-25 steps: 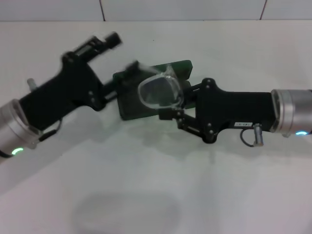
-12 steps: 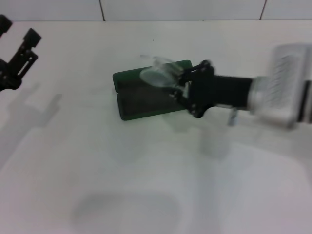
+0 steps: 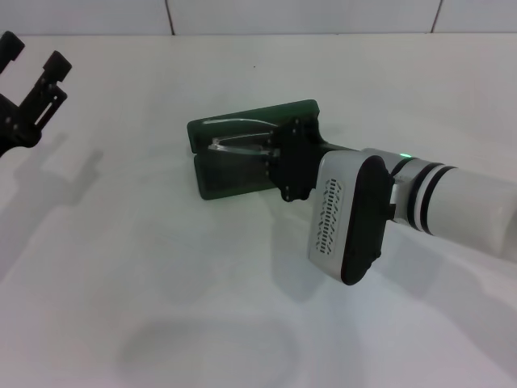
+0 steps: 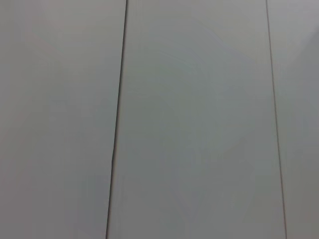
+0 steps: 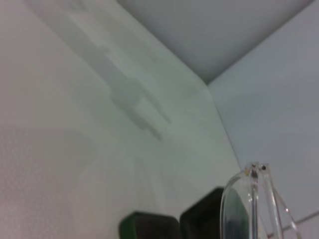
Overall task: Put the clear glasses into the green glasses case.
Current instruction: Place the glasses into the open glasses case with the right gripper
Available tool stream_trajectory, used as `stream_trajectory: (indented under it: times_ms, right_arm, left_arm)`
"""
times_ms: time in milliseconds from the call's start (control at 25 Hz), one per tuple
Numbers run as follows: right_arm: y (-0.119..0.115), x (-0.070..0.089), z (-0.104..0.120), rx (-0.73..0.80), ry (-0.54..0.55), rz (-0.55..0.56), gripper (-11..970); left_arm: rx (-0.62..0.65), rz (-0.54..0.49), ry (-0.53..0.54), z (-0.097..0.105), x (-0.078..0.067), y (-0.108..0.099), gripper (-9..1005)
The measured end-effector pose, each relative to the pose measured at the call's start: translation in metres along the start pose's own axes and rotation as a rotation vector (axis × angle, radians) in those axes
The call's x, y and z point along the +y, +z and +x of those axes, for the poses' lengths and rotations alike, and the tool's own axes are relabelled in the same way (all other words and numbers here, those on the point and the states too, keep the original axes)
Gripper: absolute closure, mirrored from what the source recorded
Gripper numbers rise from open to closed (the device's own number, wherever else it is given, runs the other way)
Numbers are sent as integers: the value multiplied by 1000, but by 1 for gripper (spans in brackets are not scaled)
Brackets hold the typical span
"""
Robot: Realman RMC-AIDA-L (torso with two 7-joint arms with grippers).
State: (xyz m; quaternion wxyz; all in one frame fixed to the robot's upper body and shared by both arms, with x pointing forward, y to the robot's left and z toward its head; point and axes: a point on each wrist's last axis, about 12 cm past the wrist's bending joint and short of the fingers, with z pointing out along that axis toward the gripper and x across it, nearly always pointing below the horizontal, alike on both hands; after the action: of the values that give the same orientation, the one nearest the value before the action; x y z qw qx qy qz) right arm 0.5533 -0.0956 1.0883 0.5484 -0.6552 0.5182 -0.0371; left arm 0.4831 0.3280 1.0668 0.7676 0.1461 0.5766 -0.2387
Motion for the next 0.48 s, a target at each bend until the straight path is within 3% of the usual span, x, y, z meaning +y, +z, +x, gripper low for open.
stream_trajectory:
  times_ms: [480]
  right_arm:
    - [7, 4, 18, 69, 1, -27, 842]
  left_arm:
    - [14, 47, -14, 4, -5, 13, 295]
